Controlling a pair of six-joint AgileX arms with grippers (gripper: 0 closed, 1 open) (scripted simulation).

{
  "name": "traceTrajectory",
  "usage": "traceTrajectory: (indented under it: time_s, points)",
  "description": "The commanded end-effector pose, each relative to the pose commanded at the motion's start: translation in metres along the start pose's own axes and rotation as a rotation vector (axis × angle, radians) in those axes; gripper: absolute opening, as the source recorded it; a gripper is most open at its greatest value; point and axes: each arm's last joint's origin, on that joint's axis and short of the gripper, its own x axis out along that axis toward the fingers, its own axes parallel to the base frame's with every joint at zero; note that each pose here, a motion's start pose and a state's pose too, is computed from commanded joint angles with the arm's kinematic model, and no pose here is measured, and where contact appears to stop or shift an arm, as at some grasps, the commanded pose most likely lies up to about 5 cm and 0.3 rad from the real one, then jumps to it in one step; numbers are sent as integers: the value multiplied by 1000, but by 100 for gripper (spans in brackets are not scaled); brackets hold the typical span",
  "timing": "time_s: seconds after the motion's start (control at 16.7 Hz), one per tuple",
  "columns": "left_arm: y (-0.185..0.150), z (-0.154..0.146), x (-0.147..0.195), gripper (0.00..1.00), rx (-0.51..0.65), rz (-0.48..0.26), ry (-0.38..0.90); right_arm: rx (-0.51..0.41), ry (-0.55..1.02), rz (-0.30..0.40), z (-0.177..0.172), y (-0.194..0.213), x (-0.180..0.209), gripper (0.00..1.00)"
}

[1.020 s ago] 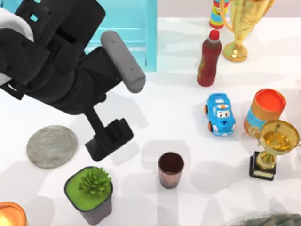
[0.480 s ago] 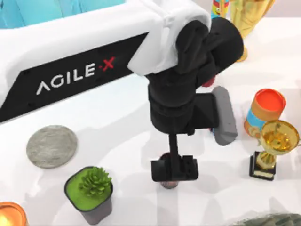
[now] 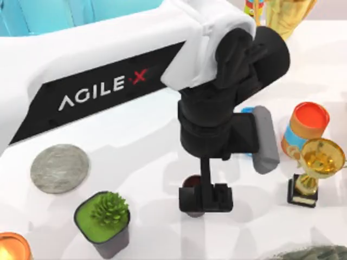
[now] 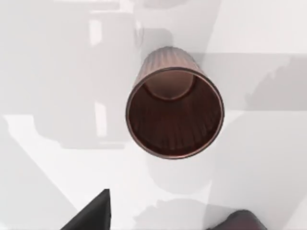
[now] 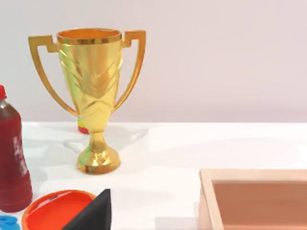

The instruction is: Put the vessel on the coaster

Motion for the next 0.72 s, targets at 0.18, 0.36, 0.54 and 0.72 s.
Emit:
traceTrajectory:
  time_s: [0.18, 0.36, 0.54, 0.72]
  points:
    - [1, 2, 18, 100, 4, -2, 3, 0, 0, 0, 0, 0, 0, 100]
    - [2, 4, 50, 100, 4, -1, 1, 0, 0, 0, 0, 0, 0, 100]
    - [1, 3, 82, 100, 4, 1, -1, 0, 0, 0, 0, 0, 0, 100]
    - [-1, 1, 99, 100, 4, -1, 1, 0, 0, 0, 0, 0, 0, 100]
